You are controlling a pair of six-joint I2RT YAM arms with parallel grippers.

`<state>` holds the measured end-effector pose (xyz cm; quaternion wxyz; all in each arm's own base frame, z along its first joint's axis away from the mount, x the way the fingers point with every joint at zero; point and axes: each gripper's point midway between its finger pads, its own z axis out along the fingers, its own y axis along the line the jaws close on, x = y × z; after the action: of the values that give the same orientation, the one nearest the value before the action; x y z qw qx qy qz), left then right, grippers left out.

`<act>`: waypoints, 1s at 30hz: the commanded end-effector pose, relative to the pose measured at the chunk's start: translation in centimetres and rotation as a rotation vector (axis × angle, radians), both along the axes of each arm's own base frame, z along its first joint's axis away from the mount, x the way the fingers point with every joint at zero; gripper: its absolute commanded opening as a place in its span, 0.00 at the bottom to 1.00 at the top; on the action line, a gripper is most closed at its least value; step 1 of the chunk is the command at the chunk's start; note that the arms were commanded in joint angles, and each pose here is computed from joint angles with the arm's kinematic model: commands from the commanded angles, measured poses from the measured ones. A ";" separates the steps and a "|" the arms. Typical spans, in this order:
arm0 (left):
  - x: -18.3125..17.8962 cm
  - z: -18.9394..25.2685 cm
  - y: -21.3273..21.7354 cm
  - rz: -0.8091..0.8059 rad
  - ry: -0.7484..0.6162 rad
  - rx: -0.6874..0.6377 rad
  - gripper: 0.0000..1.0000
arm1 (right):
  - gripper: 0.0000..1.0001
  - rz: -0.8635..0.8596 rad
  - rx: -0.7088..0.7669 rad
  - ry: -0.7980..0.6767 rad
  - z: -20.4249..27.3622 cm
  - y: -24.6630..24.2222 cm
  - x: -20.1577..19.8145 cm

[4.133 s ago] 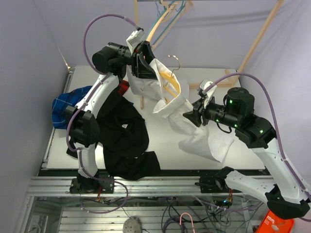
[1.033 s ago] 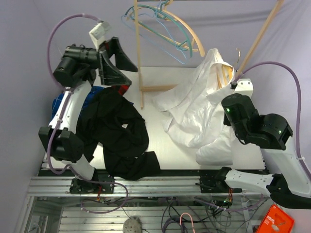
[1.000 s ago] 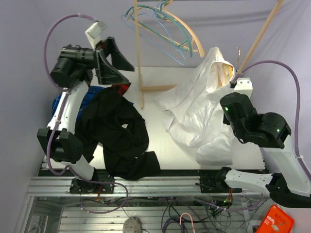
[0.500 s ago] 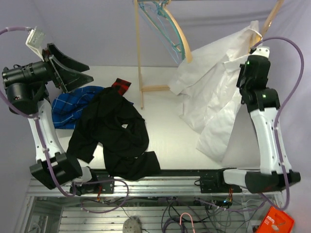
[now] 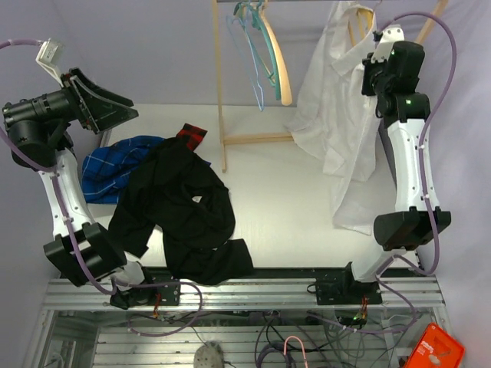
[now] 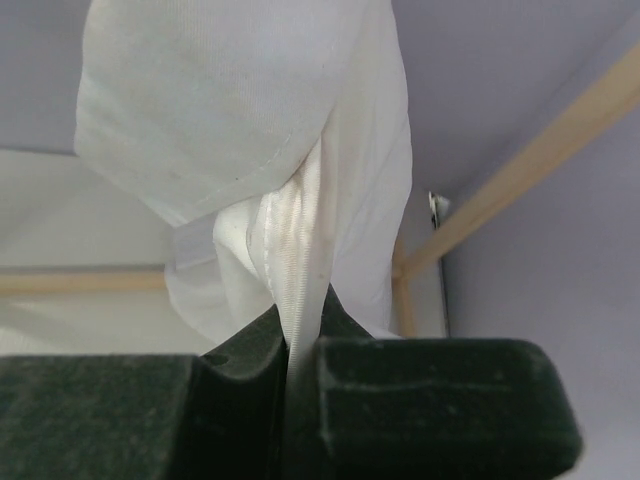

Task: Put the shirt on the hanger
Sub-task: Place the hanger at the clothesline.

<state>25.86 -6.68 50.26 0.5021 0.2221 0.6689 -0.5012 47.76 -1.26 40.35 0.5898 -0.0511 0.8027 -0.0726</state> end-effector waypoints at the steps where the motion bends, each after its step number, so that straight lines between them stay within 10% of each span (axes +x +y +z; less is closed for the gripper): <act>1: -0.5 -0.6 0.6 0.038 -0.180 0.085 0.99 | 0.00 0.073 -0.012 -0.190 6.2 0.7 2.2; 30: 0.9 -2.3 1.8 0.058 -0.091 0.070 0.99 | 0.00 0.088 0.200 -0.016 -0.7 -4.1 7.2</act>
<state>27.83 -4.54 48.84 0.4945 0.1814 0.6813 -0.5082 54.65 -6.03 38.54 0.5892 -0.0237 0.8076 0.0083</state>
